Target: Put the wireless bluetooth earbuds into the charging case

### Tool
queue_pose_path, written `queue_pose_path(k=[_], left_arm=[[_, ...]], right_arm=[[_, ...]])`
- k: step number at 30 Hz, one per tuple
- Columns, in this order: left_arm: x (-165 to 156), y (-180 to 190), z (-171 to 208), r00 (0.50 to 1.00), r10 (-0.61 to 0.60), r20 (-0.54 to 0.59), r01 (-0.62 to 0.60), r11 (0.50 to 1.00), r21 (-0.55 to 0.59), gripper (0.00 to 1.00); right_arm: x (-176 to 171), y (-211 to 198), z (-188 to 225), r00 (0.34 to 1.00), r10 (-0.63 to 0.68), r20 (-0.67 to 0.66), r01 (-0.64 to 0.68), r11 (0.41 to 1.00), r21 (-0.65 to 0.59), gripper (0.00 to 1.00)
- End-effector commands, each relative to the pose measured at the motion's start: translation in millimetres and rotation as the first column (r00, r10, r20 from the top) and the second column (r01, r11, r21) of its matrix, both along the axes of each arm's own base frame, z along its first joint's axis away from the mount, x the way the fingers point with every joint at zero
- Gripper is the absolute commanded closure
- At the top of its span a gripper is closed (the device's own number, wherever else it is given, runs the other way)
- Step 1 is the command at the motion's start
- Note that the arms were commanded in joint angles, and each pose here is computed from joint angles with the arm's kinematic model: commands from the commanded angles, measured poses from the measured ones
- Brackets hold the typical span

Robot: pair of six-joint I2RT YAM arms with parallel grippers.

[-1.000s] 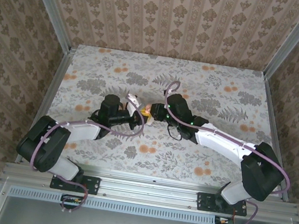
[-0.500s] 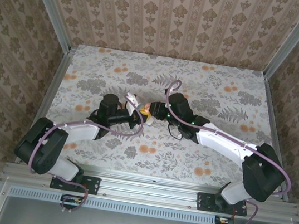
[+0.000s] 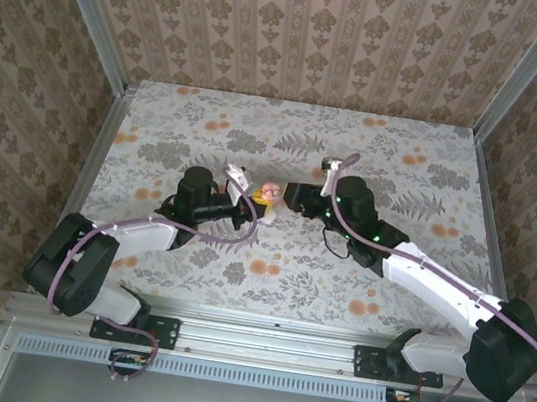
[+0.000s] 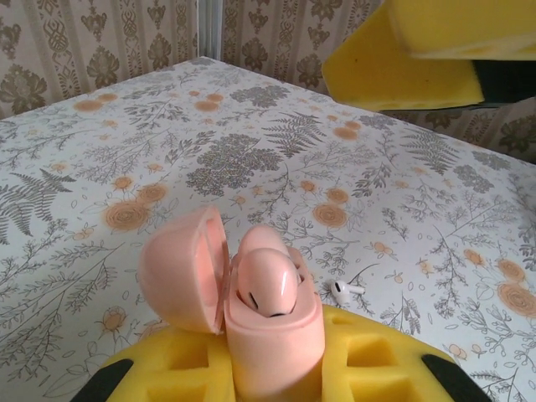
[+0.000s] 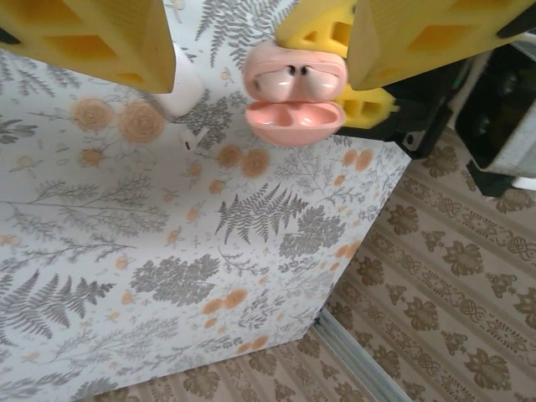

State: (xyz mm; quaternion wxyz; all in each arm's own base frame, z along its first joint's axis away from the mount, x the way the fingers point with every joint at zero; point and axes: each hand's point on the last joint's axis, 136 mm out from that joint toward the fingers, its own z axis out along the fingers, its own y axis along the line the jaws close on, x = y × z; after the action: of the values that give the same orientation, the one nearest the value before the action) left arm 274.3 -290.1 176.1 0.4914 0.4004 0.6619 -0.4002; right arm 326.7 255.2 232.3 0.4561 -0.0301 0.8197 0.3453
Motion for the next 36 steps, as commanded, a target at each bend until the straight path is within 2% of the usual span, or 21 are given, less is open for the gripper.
queue_pose_path(k=[1,7,12,19,25,28,31,34,36], left_arm=[[-3.6,-4.8,27.3,0.999,-0.04,0.034,0.042,0.998,-0.05,0.89],[-6.6,-4.1,33.0,0.997,-0.073,0.017,0.074,0.996,-0.054,0.89],[-7.6,-2.5,37.8,0.996,-0.095,0.003,0.095,0.993,-0.066,0.89],[-10.5,0.5,45.7,0.994,-0.109,0.014,0.11,0.992,-0.067,0.88],[-15.5,-0.7,49.8,0.991,-0.136,0.019,0.137,0.988,-0.072,0.88],[-16.5,-0.1,52.9,0.99,-0.136,0.029,0.138,0.988,-0.076,0.87],[-19.1,-0.8,55.5,0.988,-0.15,0.034,0.152,0.986,-0.072,0.87],[-21.0,-0.9,57.5,0.987,-0.158,0.04,0.161,0.985,-0.064,0.87],[-21.9,-0.6,58.0,0.986,-0.161,0.045,0.163,0.985,-0.059,0.87]], right_arm=[[-3.3,-8.1,8.6,0.997,0.052,0.061,-0.054,0.998,0.03,0.4],[-0.9,-26.2,25.7,0.981,0.115,0.157,-0.122,0.992,0.041,0.33],[-0.6,-30.1,32.5,0.942,0.203,0.266,-0.196,0.979,-0.051,0.25],[-8.8,-16.8,24.9,0.831,0.408,0.378,-0.348,0.912,-0.22,0.15],[-16.5,-8.0,12.1,0.708,0.597,0.378,-0.511,0.802,-0.308,0.12],[-25.5,-5.4,3.9,0.6,0.689,0.407,-0.589,0.724,-0.358,0.13],[-31.6,-2.4,-4.5,0.523,0.754,0.397,-0.628,0.656,-0.419,0.13],[-36.9,-1.3,-9.6,0.475,0.805,0.354,-0.659,0.592,-0.464,0.12],[-35.6,-1.0,-19.1,0.466,0.824,0.323,-0.672,0.567,-0.477,0.13]])
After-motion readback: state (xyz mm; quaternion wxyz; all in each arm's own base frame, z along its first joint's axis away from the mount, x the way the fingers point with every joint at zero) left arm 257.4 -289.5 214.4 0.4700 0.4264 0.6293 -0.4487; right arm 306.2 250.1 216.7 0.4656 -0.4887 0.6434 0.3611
